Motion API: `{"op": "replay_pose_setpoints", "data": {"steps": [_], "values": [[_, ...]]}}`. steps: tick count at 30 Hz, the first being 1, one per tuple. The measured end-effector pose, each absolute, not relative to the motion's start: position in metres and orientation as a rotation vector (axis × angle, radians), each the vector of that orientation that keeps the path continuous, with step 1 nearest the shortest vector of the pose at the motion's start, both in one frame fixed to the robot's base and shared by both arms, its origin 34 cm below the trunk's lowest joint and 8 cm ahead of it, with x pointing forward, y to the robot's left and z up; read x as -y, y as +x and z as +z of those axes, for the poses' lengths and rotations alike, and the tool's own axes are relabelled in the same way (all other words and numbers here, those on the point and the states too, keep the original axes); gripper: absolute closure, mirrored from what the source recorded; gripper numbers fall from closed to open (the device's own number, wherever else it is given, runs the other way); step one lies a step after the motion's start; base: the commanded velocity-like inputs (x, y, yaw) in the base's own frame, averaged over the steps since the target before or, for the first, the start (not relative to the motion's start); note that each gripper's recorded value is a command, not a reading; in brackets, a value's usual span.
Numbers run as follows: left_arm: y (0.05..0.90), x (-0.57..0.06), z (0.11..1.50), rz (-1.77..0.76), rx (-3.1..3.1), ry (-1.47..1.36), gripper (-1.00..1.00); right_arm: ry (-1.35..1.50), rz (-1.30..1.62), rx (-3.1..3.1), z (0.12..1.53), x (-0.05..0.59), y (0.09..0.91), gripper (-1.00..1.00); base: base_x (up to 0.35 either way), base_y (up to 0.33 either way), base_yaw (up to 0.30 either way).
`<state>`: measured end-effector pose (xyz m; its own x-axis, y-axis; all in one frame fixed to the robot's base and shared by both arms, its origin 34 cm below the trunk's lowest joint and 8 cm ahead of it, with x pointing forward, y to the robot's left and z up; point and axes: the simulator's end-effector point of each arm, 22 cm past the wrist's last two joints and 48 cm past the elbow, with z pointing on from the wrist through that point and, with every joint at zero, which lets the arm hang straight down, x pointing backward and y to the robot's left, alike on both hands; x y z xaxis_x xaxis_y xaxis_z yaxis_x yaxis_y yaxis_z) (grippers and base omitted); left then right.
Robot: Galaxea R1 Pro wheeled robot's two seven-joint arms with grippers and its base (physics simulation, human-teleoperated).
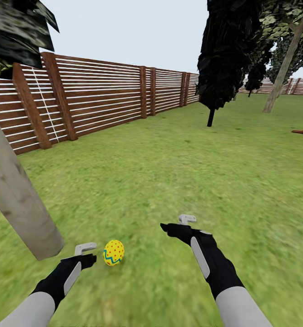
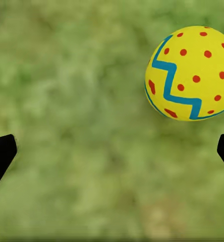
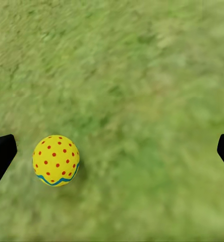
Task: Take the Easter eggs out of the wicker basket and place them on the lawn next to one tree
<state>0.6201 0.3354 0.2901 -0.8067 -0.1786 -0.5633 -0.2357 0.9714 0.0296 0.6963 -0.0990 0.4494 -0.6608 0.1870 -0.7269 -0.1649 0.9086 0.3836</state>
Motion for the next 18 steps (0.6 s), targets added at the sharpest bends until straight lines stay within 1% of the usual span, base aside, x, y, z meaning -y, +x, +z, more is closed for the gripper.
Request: {"op": "replay_pose_setpoints", "data": {"steps": [11, 18], "values": [[0.629, -0.336, 0.316, 0.128, -2.486, -0.292, -1.00, 0.002, 0.533, -2.183, 0.479, 0.098, 0.698, -1.00, -0.019, 0.000, 0.004], [0.635, -0.337, 0.336, 0.124, -2.451, -0.292, -1.00, -0.015, 0.524, -2.151, 0.501, 0.097, 0.698, -1.00, -0.017, 0.000, 0.123]]}}
